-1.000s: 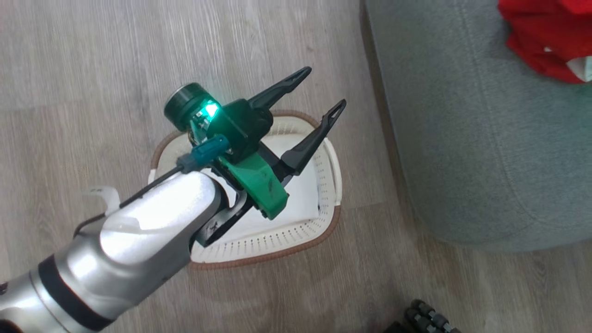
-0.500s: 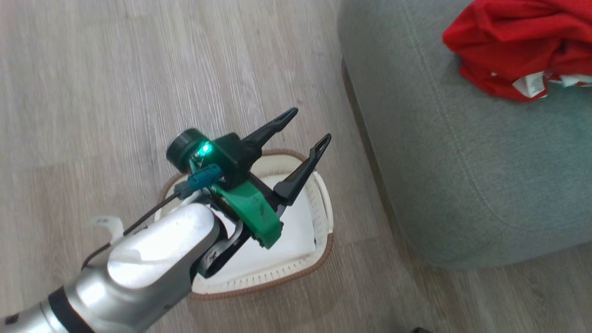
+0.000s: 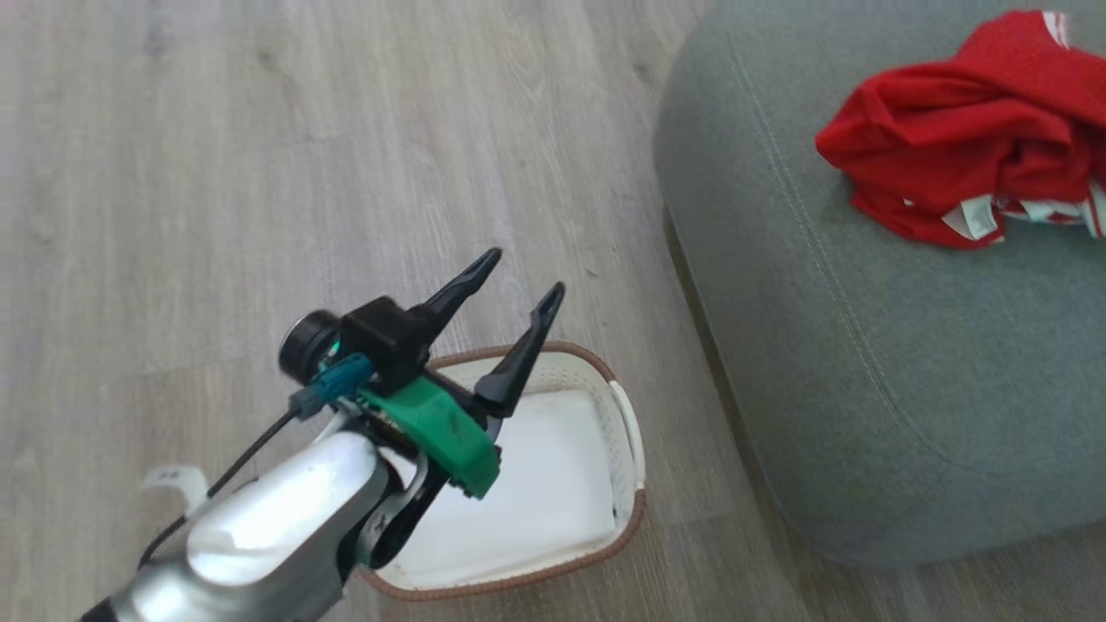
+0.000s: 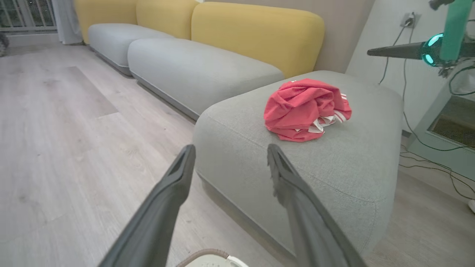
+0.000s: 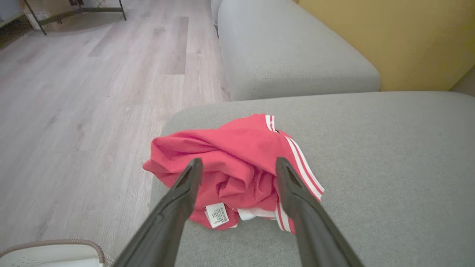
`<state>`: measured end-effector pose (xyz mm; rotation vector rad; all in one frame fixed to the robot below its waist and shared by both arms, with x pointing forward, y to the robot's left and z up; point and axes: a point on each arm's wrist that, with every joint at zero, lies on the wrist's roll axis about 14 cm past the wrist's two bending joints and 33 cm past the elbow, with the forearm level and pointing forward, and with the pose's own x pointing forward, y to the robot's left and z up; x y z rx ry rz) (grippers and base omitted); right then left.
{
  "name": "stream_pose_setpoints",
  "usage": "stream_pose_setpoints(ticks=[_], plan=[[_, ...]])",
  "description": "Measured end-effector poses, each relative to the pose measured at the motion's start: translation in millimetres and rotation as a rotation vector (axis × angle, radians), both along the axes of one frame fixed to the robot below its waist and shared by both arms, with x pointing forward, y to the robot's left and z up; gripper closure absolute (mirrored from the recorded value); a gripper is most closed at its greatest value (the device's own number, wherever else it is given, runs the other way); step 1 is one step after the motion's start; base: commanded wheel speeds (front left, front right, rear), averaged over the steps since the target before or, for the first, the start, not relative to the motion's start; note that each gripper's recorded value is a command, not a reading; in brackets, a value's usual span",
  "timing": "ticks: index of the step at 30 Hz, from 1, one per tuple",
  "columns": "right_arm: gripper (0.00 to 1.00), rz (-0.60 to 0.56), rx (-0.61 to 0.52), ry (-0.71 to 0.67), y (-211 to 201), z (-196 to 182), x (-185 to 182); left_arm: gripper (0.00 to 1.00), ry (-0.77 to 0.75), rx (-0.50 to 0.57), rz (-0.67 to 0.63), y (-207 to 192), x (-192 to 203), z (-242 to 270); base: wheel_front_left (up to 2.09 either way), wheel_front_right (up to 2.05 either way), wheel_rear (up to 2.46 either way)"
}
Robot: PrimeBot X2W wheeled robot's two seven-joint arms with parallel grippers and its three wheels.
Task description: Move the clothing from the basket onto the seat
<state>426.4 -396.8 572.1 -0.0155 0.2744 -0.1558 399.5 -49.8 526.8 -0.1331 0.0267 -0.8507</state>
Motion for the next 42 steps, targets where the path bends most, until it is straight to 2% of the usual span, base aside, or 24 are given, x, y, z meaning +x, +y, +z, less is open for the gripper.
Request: stream_pose_setpoints(ticks=[7, 16, 21, 31, 35, 42], plan=[[0.00, 0.067, 0.037, -0.166, 34.7, 16.9, 2.6, 0.00, -0.006, -0.014, 0.164, 46.2, 1.6, 8.6, 0.00, 0.00, 0.00], [0.00, 0.118, 0.117, -0.275, 97.2, -5.7, -8.0, 0.00, -0.015, -0.016, 0.385, 113.0, 0.9, 12.2, 0.00, 0.00, 0.00], [0.00, 0.125, 0.153, -0.356, 122.9, -3.2, -17.5, 0.00, -0.007, -0.014, 0.515, 147.4, -7.5, 7.5, 0.00, 0.00, 0.00], [0.00, 0.144, 0.218, -0.343, 156.3, -28.4, -38.2, 0.00, -0.024, -0.002, 0.678, 190.1, -22.9, 0.3, 0.00, 0.00, 0.00], [0.00, 0.160, 0.248, -0.333, 169.8, -39.5, -43.1, 0.00, -0.045, 0.039, 0.722, 205.9, -29.4, -5.9, 0.00, 0.00, 0.00], [0.00, 0.216, 0.282, -0.359, 197.0, -44.5, -44.5, 0.00, -0.034, 0.015, 0.796, 225.2, -36.6, -13.4, 0.00, 0.00, 0.00]])
